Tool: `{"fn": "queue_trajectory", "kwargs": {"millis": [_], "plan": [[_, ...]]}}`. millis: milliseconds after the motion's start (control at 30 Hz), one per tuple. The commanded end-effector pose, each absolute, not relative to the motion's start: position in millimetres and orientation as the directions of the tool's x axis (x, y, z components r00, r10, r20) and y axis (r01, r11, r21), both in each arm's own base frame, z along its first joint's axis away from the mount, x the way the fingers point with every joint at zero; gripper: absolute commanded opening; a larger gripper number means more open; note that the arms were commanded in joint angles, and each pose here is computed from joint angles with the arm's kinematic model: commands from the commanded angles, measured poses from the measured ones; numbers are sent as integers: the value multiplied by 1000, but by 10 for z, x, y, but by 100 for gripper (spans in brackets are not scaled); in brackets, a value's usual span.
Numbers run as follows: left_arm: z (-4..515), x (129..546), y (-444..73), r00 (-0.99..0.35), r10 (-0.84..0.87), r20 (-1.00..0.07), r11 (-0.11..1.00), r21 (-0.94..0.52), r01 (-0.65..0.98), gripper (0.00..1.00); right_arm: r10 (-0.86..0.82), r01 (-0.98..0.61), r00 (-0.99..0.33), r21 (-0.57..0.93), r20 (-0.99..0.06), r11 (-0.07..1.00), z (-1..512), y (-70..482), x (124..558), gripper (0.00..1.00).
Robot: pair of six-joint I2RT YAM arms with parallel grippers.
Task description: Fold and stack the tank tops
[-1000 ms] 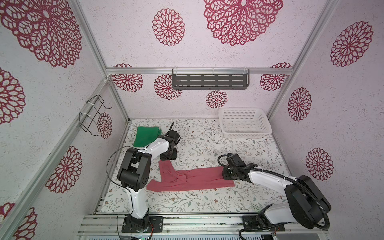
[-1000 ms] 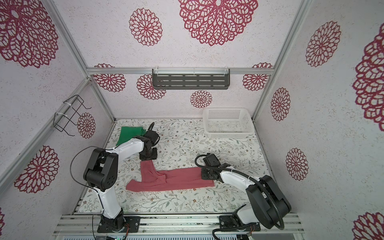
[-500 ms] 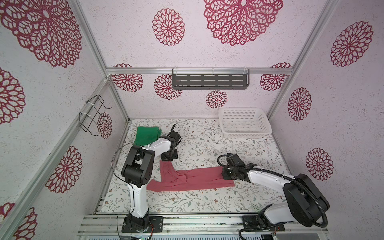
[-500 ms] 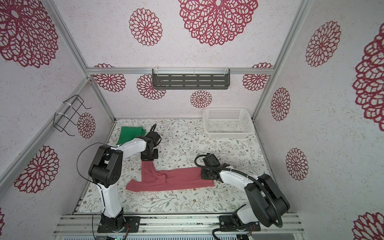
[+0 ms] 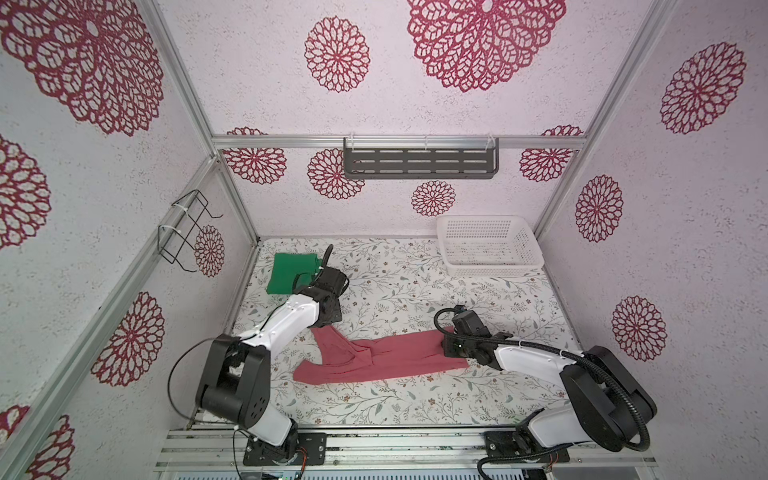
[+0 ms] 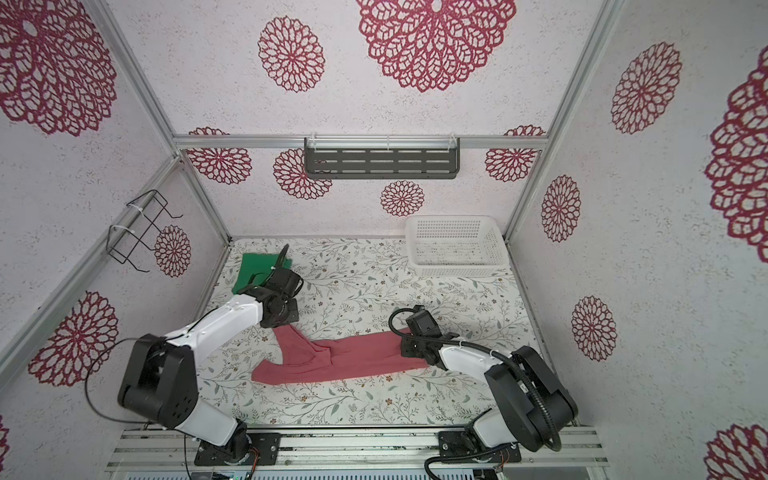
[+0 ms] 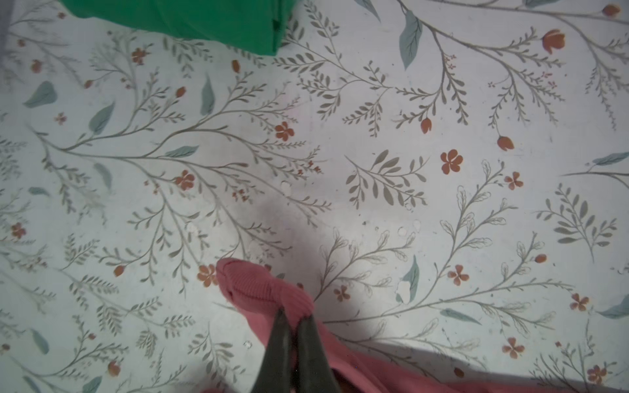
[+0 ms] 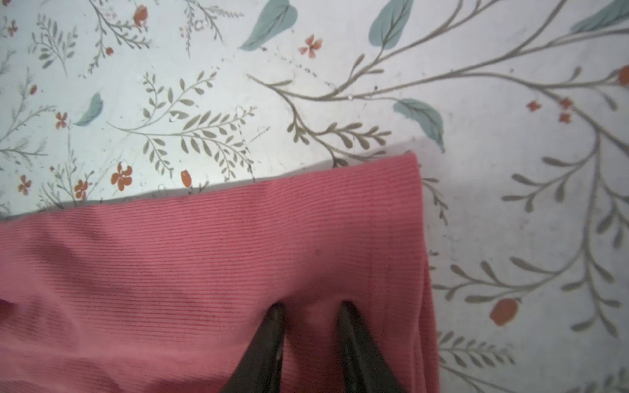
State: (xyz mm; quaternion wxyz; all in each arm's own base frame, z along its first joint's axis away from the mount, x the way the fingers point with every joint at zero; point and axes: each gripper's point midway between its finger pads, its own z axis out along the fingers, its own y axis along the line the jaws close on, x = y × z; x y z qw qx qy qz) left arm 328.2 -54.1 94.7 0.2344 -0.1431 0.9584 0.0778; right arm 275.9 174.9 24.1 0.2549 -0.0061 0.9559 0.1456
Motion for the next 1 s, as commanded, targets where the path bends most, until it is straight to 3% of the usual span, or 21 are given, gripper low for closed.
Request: {"fn": "queue_trajectory", "kwargs": {"millis": [0, 200, 333, 433, 600, 733, 800, 967], "plan": [[843, 3054, -321, -778, -354, -520, 894, 55, -444, 0, 87, -8, -907, 223, -412, 975, -72, 1564, 2560, 31], [503, 2561, 30, -637, -518, -571, 787, -26, -616, 0, 105, 9, -903, 226, -417, 974, -95, 1528, 2534, 31], [521, 2527, 148, -599, -553, -579, 759, -54, -649, 1, 108, 8, -899, 230, -424, 973, -87, 1536, 2549, 31], [595, 2524, 175, -613, -539, -577, 765, -31, -643, 32, 113, 7, -895, 239, -431, 971, -69, 1549, 2563, 31], [815, 2539, 156, -635, -510, -581, 790, -23, -613, 56, 110, 0, -894, 245, -434, 970, -45, 1572, 2584, 31], [1062, 2580, 73, -644, -508, -573, 808, -57, -587, 58, 103, -13, -891, 253, -442, 968, 32, 1602, 2607, 31], [1161, 2613, -69, -665, -496, -558, 832, -86, -548, 53, 101, -18, -886, 252, -452, 967, 80, 1600, 2618, 31], [1075, 2675, -959, -801, -424, -422, 906, -203, -372, 43, 93, -20, -886, 239, -454, 971, 101, 1582, 2627, 32]]}}
